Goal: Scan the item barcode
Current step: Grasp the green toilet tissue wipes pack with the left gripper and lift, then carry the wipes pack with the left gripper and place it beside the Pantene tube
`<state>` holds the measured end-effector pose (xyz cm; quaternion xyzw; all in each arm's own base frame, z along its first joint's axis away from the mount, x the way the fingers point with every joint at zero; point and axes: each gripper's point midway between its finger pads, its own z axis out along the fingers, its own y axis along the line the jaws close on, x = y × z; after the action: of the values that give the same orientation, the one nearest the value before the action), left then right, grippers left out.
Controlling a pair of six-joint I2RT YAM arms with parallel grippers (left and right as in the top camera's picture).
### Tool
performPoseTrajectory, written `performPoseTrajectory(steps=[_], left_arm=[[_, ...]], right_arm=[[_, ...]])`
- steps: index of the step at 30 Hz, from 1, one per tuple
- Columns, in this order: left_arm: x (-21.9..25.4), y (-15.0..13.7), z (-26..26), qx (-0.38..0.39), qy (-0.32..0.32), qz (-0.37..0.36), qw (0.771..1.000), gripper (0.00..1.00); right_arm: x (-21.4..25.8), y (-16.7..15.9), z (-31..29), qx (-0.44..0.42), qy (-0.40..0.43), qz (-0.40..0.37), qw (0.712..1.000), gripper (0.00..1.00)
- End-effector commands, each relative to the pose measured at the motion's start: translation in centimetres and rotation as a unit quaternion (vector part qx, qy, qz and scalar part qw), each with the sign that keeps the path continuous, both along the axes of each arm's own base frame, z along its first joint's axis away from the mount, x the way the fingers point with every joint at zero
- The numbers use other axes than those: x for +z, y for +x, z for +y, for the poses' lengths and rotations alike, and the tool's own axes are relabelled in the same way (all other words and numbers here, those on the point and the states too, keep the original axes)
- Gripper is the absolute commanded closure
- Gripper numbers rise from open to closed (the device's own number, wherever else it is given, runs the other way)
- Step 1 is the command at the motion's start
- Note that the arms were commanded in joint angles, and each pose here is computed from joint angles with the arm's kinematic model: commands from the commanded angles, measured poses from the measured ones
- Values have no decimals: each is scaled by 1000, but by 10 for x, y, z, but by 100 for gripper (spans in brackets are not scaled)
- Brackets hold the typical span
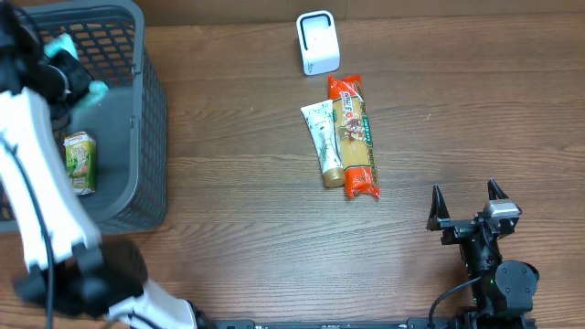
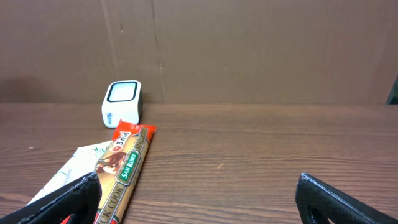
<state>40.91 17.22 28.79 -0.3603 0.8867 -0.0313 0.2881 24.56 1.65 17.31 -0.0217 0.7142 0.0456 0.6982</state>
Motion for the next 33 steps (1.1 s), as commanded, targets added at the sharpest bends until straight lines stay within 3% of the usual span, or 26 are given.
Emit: performPoseTrajectory(steps=[1,4,6,10,16,20,26,30,33], left_arm=[[84,-14,-82,-118,-66,-128,983,96],[105,-24,-139,-191,-86,-149,967,96],[92,-31,-180,-234,-88,-111,962,96],[30,-40,-240,-276,-53,11,960,96],[-110,-47,-299,-245,-7,200,949,96],[-178,-31,-343,-281,3,234,931,96],[-225,-33,-359,-275,1,276,921,94],[-239,-35,-359,-273,2,292,916,79],[-238,-33,-360,-281,1,287,916,54]], right_arm=[[-2,0,2,5,-6,-2,1000,0],[-2,0,2,5,-6,-2,1000,0],[-2,0,2,5,-6,-2,1000,0],[-2,0,2,5,-6,-2,1000,0],[-2,0,2,5,-6,-2,1000,0],[-2,0,2,5,-6,-2,1000,0],[-2,0,2,5,-6,-2,1000,0],[-2,0,2,5,-6,-2,1000,0],[-2,0,2,5,-6,-2,1000,0]])
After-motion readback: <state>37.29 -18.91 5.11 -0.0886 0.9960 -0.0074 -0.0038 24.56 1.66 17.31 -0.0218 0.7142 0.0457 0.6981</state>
